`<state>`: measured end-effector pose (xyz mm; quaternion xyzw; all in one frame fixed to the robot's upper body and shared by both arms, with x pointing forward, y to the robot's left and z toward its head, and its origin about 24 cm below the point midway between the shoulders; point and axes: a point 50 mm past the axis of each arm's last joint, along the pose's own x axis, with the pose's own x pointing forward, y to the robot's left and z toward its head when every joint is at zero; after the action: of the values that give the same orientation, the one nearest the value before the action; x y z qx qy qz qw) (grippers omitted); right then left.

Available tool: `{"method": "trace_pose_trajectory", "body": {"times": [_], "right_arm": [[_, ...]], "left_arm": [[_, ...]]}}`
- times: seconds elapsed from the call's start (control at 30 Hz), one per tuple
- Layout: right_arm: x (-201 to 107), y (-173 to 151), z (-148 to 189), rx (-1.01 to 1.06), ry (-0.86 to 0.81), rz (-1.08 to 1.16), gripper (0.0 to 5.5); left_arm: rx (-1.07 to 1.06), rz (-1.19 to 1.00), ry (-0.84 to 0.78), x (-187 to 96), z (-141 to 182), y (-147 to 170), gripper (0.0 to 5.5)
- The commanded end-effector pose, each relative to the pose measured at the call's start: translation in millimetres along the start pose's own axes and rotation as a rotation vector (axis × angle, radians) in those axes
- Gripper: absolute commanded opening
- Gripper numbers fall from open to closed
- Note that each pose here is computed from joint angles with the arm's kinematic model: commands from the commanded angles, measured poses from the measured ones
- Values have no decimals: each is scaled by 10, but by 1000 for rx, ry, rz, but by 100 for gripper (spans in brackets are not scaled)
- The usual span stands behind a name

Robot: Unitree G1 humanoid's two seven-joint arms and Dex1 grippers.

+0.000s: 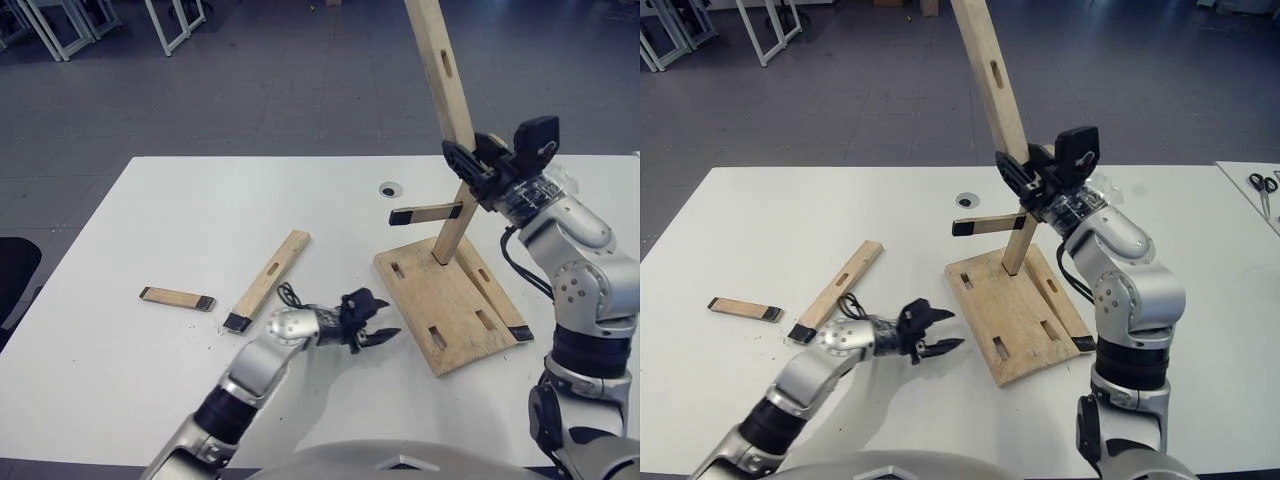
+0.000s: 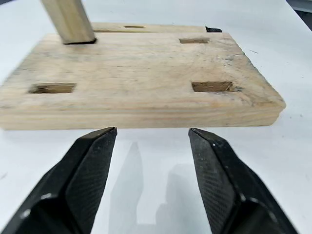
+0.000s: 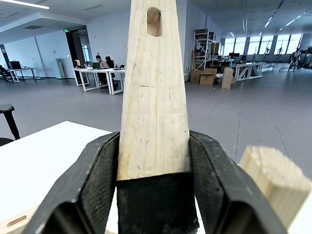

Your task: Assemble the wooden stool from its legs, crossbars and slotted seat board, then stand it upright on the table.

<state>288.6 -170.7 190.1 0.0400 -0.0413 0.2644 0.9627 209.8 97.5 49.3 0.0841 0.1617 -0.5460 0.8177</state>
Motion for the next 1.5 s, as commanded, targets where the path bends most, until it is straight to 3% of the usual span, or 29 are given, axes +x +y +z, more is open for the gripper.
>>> {"method": "trace_pose_trajectory", "body": {"times": [0.03, 0.23, 0.4, 0.97, 1.27, 1.47, 1.5], "right_arm": [[-120, 38, 30, 33, -40, 62, 210], [-286, 303, 2, 278, -27, 393, 209], [-442, 526, -76, 365, 68, 619, 209], [-629, 730, -249, 449, 205, 864, 209], [-608, 725, -283, 457, 216, 852, 209], [-610, 731, -288, 434, 231, 845, 209], [-612, 726, -288, 423, 236, 842, 246]], "left_arm": [[-138, 59, -151, -537, 270, 175, 273], [-432, -10, -572, -913, 756, 435, 273], [-588, -126, -708, -869, 976, 364, 354], [-690, -356, -664, -803, 1191, 223, 362], [-625, -279, -593, -812, 1109, 306, 209], [-625, -259, -578, -814, 1039, 350, 206], [-633, -254, -588, -830, 1036, 371, 206]]}}
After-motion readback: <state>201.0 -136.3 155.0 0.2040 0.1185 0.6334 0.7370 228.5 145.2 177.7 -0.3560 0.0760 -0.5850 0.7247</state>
